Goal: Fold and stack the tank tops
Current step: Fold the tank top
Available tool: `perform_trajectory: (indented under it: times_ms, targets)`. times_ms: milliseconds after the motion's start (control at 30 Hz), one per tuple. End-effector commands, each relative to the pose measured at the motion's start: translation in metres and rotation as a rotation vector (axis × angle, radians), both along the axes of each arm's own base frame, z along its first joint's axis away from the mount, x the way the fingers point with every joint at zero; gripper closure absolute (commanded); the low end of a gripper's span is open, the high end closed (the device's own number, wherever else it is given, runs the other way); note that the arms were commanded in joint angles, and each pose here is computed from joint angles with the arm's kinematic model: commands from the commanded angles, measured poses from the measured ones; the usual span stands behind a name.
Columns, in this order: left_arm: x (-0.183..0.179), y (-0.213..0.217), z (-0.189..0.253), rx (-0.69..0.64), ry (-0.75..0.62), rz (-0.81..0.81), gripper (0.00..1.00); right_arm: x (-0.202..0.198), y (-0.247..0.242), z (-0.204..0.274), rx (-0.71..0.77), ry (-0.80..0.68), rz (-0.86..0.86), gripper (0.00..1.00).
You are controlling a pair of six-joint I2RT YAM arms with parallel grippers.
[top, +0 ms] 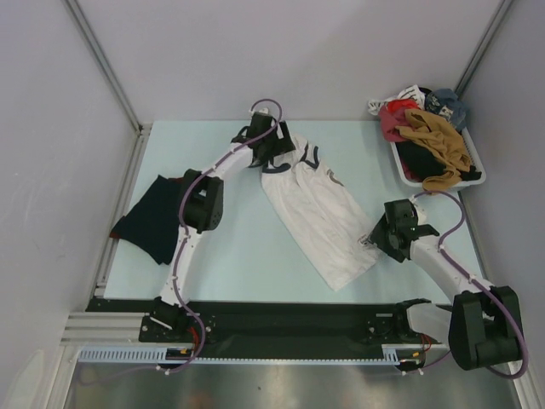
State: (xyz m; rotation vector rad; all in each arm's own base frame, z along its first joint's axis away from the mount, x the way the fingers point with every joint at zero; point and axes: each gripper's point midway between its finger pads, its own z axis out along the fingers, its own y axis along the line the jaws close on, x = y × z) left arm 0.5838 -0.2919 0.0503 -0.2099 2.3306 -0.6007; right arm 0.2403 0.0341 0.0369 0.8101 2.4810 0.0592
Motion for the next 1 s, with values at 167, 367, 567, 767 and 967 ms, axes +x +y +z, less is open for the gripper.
perform_trajectory:
  times_ms: [167, 367, 567, 767, 967]
  targets:
    - [0.070, 0.020, 0.031, -0.169, -0.172, -0.018, 0.00, 0.016, 0.004, 0.043, -0.037, -0.096, 0.136, 0.13]
    - [0.074, 0.047, 0.067, -0.045, -0.270, -0.009, 0.00, 0.049, 0.006, 0.052, -0.078, -0.107, 0.182, 0.26]
    - [0.034, 0.089, 0.095, 0.097, -0.197, 0.065, 0.00, 0.080, -0.004, 0.025, -0.126, -0.030, 0.178, 0.34]
    - [-0.038, 0.133, 0.097, 0.208, -0.127, 0.153, 0.00, 0.071, -0.010, -0.003, -0.107, 0.037, 0.149, 0.45]
    - [-0.102, 0.130, 0.105, 0.165, -0.096, 0.101, 0.00, 0.042, -0.011, -0.013, -0.050, 0.068, 0.074, 0.46]
